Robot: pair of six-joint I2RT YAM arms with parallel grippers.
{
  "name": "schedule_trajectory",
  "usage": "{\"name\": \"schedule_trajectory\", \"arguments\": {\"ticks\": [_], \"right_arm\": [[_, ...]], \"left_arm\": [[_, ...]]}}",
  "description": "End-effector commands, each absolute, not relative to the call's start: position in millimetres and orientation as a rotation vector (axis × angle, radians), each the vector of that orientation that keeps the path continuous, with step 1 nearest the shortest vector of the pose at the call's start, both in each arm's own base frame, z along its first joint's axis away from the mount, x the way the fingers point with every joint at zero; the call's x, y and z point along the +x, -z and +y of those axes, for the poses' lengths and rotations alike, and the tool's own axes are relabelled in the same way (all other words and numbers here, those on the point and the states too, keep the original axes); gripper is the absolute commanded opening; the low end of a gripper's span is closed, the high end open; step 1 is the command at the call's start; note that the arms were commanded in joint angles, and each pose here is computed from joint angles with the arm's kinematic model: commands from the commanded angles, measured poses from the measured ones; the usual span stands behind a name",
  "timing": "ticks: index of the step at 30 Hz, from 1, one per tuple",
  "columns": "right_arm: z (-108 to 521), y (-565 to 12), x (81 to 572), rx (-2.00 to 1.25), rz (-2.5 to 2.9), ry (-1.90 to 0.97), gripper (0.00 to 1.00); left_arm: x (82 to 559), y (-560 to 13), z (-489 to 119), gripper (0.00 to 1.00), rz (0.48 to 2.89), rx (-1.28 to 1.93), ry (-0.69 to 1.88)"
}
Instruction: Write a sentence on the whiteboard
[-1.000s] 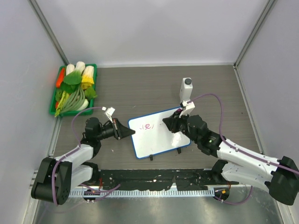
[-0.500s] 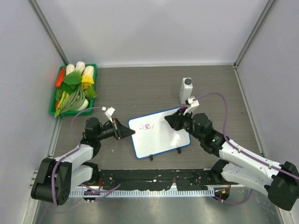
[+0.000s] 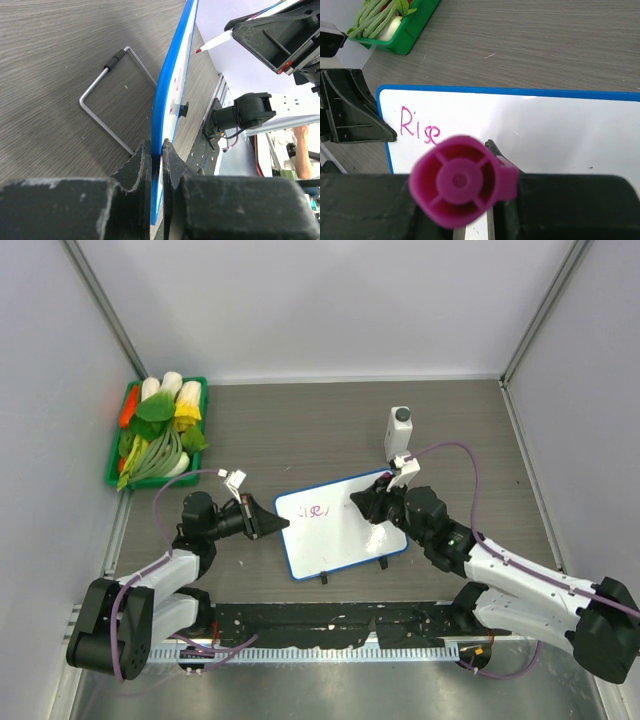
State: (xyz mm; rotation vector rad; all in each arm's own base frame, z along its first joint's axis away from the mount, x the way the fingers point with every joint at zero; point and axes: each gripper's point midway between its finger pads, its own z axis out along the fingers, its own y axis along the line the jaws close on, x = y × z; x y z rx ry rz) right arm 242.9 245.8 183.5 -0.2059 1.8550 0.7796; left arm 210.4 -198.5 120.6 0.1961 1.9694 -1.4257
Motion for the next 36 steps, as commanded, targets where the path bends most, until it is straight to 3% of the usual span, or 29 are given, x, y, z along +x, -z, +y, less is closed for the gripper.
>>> {"name": "schedule_trajectory", "arguments": {"ticks": [1, 14, 36], "right_arm": [[252, -204, 250, -0.206, 1.781, -0.802, 0.01], [271, -221, 256, -0.210, 1.726, -0.856, 0.01], [274, -201, 264, -0.209, 1.792, -0.801, 0.01]], "left_arm": [[217, -117, -195, 0.00, 1.951, 0.206, 1.359], [217, -117, -195, 0.00, 1.953, 0.206, 1.363], [216, -117, -195, 0.00, 1.950, 0.211, 1.362]]}}
